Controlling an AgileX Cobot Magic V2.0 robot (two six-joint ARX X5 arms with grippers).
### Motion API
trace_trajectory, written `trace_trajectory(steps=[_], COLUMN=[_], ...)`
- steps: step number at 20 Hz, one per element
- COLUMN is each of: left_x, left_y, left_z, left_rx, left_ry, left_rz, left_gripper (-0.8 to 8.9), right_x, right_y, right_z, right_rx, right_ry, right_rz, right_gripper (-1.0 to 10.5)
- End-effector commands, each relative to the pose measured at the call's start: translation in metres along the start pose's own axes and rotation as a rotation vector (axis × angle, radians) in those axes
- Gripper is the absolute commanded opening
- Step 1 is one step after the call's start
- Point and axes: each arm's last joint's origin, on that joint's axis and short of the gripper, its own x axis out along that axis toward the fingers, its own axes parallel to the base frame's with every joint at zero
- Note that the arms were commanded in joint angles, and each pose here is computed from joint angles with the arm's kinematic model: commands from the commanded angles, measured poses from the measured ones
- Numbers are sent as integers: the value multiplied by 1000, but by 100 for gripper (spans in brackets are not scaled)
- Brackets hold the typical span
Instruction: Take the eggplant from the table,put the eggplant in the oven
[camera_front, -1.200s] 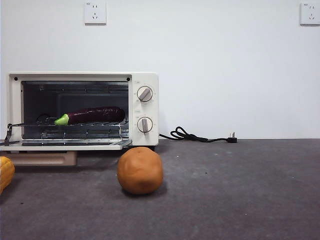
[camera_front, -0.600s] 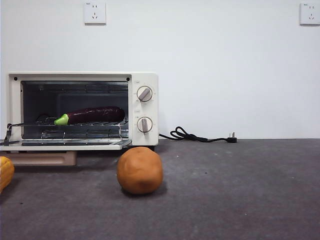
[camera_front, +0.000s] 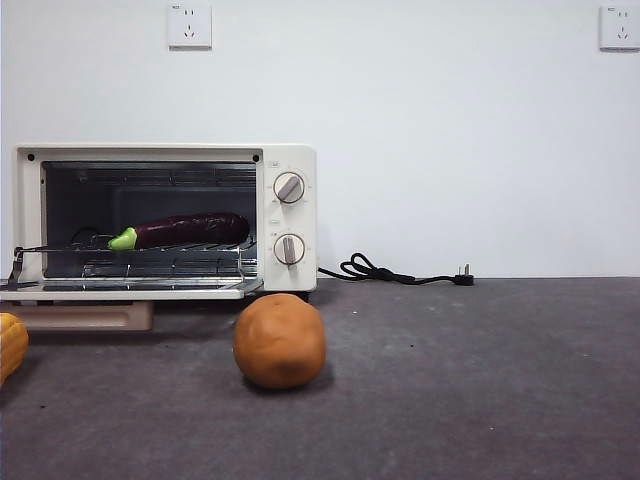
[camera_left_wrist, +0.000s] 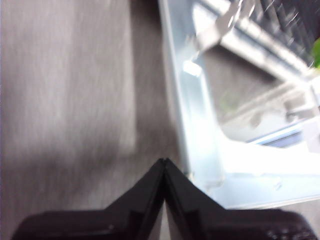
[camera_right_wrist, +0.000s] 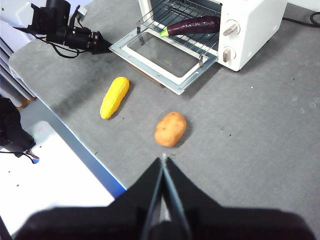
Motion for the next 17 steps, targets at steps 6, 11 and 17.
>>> trace_trajectory(steps=[6, 11, 17], left_x=[4, 3, 2], left_y=[-2, -5, -7], left_z=[2, 6, 15], left_rx=[-28, -41, -45], left_ry=[-27, -52, -76], left_rz=[-92, -158, -205], left_gripper=[-8, -8, -8], right_x=[1, 1, 1], right_y=[0, 0, 0], right_z=[-2, -2, -2], right_rx=[16, 17, 20], right_ry=[27, 27, 28], right_rz=[-8, -8, -8], right_gripper=[-12, -12, -12])
